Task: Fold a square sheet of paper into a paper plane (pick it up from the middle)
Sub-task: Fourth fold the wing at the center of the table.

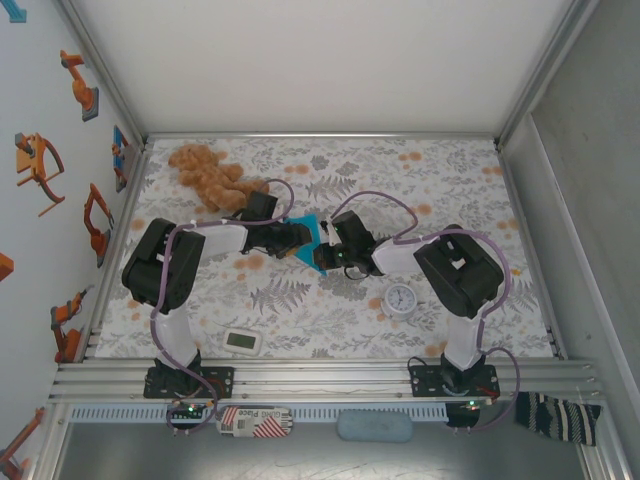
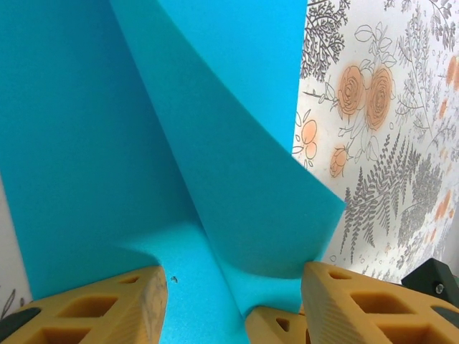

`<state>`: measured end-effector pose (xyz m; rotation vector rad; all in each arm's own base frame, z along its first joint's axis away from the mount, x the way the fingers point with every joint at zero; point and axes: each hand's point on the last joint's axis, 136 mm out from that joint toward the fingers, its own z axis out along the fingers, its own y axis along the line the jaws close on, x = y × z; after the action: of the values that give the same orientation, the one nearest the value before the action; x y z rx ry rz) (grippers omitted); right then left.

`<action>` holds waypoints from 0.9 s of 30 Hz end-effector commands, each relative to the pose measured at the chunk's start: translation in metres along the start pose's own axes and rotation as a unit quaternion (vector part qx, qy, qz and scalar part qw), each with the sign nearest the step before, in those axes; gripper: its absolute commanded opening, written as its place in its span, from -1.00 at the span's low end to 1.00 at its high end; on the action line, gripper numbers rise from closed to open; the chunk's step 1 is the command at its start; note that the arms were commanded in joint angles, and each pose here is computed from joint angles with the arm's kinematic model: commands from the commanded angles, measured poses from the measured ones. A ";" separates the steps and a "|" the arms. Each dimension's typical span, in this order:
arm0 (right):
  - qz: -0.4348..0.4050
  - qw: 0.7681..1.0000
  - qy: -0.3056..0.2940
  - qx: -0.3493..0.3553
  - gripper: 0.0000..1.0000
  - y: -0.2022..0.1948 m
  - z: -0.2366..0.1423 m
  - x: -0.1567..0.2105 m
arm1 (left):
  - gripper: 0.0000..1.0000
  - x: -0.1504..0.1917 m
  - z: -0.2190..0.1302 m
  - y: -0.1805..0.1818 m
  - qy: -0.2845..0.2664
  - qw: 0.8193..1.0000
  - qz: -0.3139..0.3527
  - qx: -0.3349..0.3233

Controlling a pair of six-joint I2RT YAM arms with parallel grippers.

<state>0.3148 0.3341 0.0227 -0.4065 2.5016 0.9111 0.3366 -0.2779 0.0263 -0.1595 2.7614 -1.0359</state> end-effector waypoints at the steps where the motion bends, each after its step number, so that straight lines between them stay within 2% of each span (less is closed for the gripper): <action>1: 0.003 1.000 0.006 -0.003 -1.00 -0.002 0.001 0.009 | 0.15 0.021 -0.001 0.051 0.025 0.995 -0.037 -0.087; 7: 0.004 0.999 -0.003 -0.051 -1.00 0.008 -0.004 0.006 | 0.29 -0.006 -0.040 -0.009 -0.034 0.999 0.004 0.001; 10: 0.002 0.998 -0.005 -0.070 -1.00 0.012 -0.006 0.006 | 0.30 -0.009 -0.051 -0.021 -0.055 0.998 0.014 0.027; 20: 0.021 0.994 -0.016 -0.110 -1.00 0.013 -0.008 0.006 | 0.17 0.003 -0.032 -0.009 -0.048 0.997 -0.016 0.060; 27: 0.041 0.990 -0.020 -0.133 -1.00 0.012 -0.008 0.005 | 0.13 0.007 -0.024 0.000 -0.047 0.997 -0.019 0.057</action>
<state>0.3043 0.3362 0.0342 -0.3874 2.3939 1.2198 0.3229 -0.2565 0.0399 -0.2494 2.6468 -1.1104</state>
